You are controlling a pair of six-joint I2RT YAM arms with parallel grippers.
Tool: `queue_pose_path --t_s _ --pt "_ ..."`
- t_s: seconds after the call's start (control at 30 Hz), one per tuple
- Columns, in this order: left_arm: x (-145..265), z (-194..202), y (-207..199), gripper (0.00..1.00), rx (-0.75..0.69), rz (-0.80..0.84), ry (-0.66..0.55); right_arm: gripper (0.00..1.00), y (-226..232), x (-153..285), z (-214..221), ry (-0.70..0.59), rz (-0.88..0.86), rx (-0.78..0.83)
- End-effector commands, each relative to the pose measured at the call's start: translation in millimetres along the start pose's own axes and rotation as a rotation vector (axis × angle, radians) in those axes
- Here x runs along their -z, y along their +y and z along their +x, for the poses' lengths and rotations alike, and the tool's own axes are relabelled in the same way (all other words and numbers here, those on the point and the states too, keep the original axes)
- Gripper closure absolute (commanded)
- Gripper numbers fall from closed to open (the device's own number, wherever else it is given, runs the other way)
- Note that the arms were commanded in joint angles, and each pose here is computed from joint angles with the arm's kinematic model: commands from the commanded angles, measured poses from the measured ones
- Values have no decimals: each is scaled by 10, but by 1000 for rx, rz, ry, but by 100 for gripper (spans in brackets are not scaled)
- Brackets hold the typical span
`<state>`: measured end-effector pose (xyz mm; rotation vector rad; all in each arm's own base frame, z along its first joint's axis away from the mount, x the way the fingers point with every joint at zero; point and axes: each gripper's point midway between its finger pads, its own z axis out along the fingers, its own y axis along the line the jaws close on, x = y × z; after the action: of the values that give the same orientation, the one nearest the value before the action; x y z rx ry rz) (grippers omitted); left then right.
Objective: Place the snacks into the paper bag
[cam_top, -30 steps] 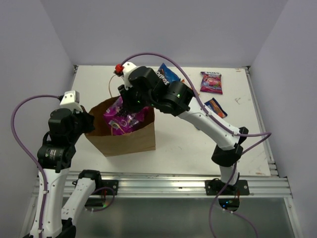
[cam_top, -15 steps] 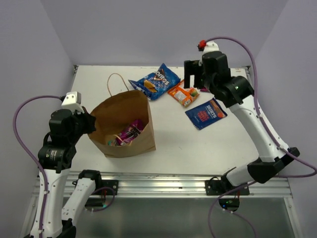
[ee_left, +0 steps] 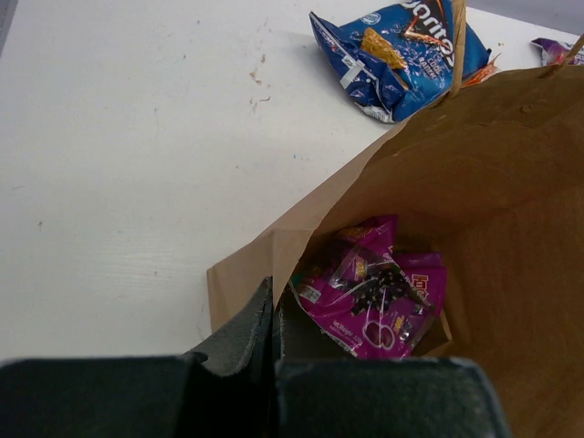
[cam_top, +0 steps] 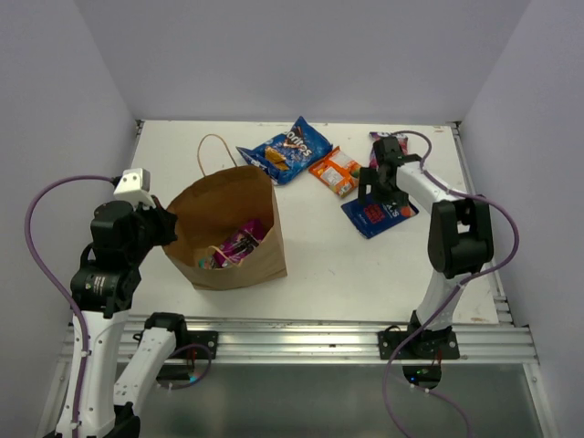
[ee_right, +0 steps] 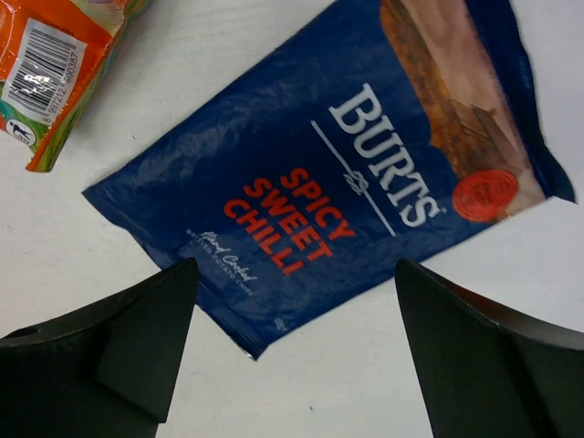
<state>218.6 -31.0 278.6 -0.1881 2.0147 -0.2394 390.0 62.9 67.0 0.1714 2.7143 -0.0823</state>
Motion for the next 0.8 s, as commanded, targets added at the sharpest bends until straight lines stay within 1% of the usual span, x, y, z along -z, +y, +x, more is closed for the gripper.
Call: queue_pose_path --t_s 0.0,0.03,0.1,0.3,0.33,0.4,0.43,0.47,0.5,0.57,0.67,0.73,0.77 --pt "9 -154 -52 100 -29 24 -54 7 224 -110 -222 -44 -108 -20" --pt "9 -156 -47 100 -29 21 -55 7 239 -227 -176 -12 -128 -29" --pt "10 -147 -34 100 -32 15 -51 7 253 -320 -176 -4 -141 -42" --pt "16 -123 -10 100 -41 5 -43 5 197 -632 -44 53 -95 -40" --pt "16 -127 -8 100 -43 3 -45 6 194 -667 -2 68 -92 -37" --pt "15 -128 -4 100 -44 1 -44 12 182 -758 102 101 -82 -40" --pt "18 -134 -6 100 -44 2 -45 17 184 -797 178 119 -85 -43" --pt "10 -134 -5 100 -46 1 -42 40 188 -831 220 130 -86 -47" --pt "9 -138 -6 100 -47 1 -42 54 203 -852 275 146 -91 -51" --pt "4 -144 -7 100 -49 1 -42 78 209 -904 375 169 -94 -64" --pt "-7 -135 -4 100 -49 0 -39 92 207 -890 420 171 -102 -60" --pt "-11 -141 -6 100 -49 1 -41 94 199 -866 404 167 -105 -39" --pt "-12 -145 -7 100 -49 1 -42 97 193 -850 402 166 -105 -29"
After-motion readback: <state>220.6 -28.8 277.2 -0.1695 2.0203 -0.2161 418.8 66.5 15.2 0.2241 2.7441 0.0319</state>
